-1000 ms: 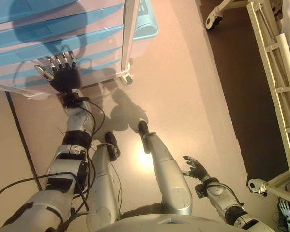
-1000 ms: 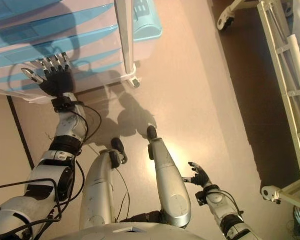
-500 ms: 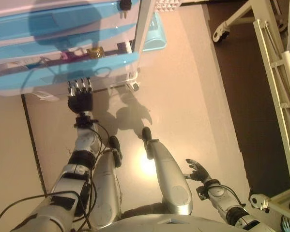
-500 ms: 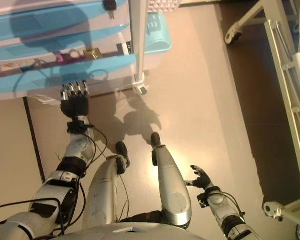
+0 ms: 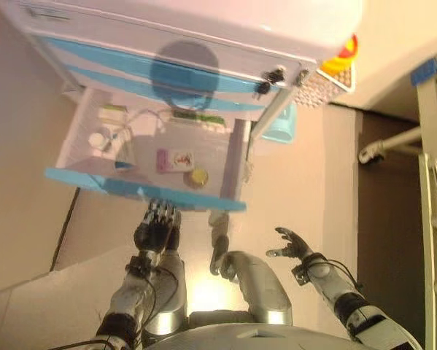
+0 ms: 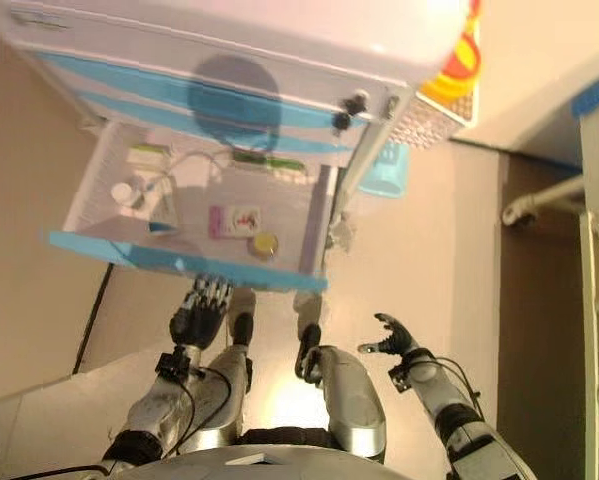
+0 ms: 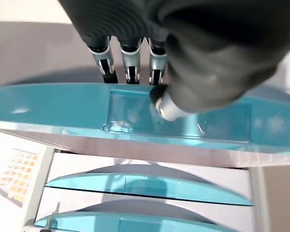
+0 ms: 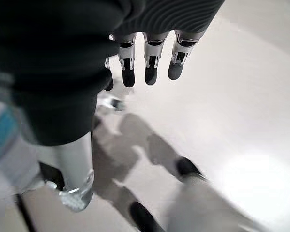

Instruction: Open the drawer and pick up the medicine

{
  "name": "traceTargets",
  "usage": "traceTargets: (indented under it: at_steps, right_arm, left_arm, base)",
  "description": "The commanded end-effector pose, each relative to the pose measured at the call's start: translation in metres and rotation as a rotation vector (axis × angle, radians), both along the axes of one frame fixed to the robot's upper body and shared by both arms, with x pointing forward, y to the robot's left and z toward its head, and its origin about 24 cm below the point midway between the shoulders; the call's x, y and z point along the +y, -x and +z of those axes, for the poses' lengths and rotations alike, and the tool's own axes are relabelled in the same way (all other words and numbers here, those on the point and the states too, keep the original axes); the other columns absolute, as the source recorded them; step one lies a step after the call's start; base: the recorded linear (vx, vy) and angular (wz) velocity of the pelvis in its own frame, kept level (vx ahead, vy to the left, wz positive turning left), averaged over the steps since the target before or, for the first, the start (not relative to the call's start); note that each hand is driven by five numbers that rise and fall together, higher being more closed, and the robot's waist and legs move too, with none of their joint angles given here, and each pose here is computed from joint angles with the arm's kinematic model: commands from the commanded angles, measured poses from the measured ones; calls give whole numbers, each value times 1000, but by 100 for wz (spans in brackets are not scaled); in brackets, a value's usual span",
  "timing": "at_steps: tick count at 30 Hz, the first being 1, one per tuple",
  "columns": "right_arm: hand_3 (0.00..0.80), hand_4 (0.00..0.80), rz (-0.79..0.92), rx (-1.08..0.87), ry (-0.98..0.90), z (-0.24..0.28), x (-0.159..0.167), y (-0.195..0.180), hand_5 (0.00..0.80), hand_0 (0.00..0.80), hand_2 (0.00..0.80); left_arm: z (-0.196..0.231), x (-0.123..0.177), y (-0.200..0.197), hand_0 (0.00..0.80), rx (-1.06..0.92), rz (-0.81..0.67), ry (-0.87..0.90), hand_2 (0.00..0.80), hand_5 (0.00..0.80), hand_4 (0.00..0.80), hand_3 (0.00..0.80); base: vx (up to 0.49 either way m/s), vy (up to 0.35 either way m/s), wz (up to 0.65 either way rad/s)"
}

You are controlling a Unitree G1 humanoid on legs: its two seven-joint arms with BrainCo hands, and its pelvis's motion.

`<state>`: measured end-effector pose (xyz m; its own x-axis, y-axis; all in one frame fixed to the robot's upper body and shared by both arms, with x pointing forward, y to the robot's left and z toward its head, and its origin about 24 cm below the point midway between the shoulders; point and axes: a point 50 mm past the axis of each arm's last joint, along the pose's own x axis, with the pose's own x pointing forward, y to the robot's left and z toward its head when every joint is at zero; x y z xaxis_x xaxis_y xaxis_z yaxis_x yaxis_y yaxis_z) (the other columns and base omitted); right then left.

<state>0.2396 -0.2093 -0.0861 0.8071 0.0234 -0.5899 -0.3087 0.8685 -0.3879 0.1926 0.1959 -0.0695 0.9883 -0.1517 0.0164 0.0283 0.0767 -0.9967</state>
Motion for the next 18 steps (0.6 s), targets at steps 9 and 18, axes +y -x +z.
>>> traceTargets:
  at_steps: [9, 18]
  right_arm:
    - [0, 0, -174, 146, 19, -23, -49, 43, 0, 0, 0]
    - [0, 0, -212, 191, 16, -32, -53, 61, 0, 0, 0]
  left_arm:
    - [-45, 41, 123, 800, 135, 233, 58, 800, 800, 800, 800]
    - [-55, 36, 125, 0, 252, 69, -123, 0, 0, 0, 0]
  base:
    - [-40, 7, 28]
    - [27, 62, 9]
